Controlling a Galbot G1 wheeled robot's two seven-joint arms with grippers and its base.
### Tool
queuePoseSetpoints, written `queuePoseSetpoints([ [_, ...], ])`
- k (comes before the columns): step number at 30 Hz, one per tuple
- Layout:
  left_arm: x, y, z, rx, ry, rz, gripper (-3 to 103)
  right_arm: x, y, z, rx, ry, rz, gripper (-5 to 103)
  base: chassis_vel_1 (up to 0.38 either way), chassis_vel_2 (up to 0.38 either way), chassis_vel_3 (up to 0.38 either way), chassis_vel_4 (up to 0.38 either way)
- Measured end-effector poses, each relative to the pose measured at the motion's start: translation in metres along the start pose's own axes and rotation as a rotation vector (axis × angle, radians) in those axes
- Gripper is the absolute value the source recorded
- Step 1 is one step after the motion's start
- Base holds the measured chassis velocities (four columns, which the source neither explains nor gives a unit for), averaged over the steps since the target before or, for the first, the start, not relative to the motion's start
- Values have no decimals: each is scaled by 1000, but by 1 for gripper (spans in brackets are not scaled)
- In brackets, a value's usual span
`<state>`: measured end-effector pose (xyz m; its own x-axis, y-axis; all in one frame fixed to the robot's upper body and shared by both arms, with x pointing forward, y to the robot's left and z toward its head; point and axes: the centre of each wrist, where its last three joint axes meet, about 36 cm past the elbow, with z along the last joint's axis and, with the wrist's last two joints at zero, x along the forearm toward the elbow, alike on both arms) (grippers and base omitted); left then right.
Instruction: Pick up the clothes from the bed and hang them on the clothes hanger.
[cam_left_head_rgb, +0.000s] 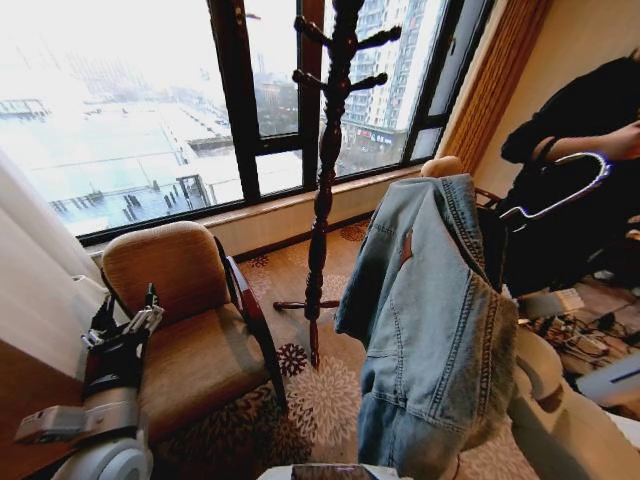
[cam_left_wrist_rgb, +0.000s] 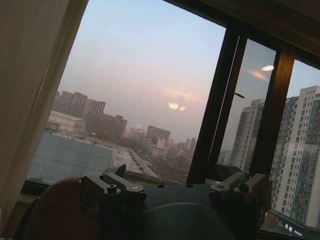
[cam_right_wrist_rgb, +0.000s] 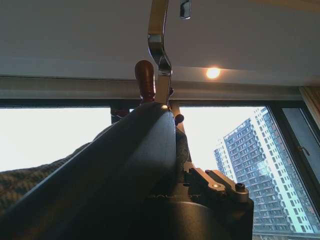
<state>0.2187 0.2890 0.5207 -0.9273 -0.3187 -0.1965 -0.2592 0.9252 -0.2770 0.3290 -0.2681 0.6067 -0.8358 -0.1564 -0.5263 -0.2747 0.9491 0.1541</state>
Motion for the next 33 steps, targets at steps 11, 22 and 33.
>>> queuePoseSetpoints([
  [11, 2, 1, 0, -2, 5, -4, 100, 3, 1, -5, 5, -6, -5, 23, -87, 90, 87, -88],
  [22, 7, 3, 2, -14, 17, -16, 100, 8, 3, -6, 0, -11, -1, 23, -94, 93, 97, -98],
  [33, 9, 3, 3, -17, 16, -22, 100, 8, -3, -10, 33, -19, 41, 23, -31, 42, 35, -45],
])
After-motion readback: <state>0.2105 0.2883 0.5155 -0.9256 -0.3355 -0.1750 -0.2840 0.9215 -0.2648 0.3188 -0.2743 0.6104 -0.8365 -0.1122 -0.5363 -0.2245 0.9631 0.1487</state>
